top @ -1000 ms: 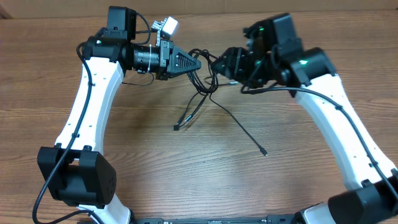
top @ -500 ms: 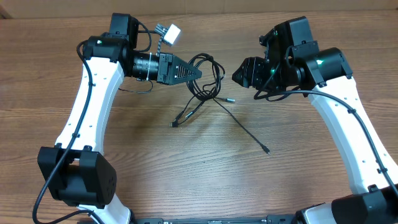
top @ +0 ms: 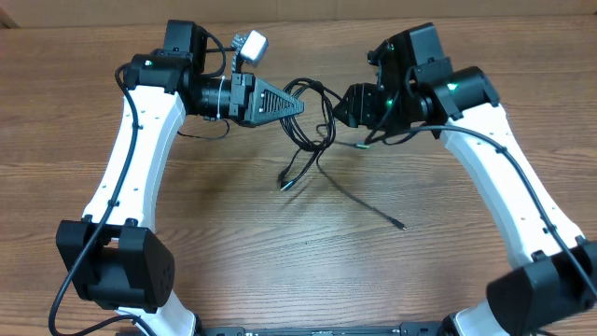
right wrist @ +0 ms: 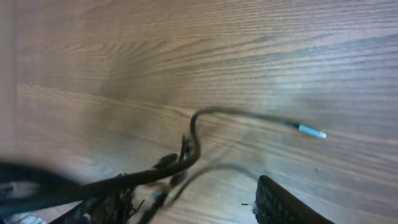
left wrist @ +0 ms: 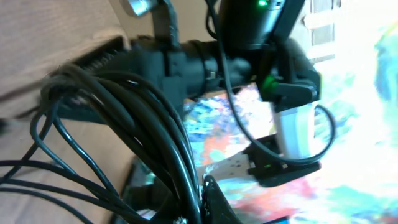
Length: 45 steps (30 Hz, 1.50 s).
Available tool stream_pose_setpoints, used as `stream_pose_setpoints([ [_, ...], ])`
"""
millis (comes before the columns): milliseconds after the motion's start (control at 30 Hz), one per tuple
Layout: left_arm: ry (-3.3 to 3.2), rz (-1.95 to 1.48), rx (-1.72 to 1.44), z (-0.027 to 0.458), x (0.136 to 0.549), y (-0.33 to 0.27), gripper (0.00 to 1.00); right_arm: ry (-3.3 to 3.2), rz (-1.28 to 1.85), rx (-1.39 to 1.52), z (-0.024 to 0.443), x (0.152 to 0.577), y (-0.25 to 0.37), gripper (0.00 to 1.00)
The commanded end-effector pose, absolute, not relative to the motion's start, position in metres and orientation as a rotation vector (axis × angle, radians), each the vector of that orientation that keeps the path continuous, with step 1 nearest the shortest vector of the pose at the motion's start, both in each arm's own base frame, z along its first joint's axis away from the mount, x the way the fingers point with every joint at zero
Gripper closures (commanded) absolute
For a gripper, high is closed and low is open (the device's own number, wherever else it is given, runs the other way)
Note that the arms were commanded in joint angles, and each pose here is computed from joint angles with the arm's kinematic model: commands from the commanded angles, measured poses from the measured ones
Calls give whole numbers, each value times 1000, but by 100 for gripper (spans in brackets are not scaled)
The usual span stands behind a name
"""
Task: Untangle cables
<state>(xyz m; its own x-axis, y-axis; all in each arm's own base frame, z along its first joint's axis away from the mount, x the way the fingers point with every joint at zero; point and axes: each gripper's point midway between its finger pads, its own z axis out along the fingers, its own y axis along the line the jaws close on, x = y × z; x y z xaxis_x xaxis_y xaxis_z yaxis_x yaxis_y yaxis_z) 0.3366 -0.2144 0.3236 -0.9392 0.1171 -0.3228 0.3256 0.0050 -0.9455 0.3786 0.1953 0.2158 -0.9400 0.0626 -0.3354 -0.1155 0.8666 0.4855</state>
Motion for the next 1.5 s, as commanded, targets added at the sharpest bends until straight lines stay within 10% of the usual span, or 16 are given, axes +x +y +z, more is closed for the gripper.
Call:
stream_pose_setpoints([
  [0,2137,-2186,354,346,330,-211,96,2703,819,-39,205,386,210,39],
  [500,2157,-2203,328,346,328,-212,92,2634,781,6,195,419,211,43],
  [833,2717,-1175,385,225,347,-179,93,2625,851,-224,220,388,196,40],
  [1233,2561,-1095,991,218,312,-191,76,2724,839,-319,220,348,193,34],
  [1467,2777,-845,786,196,326,-165,57,2735,808,-282,218,351,183,34],
])
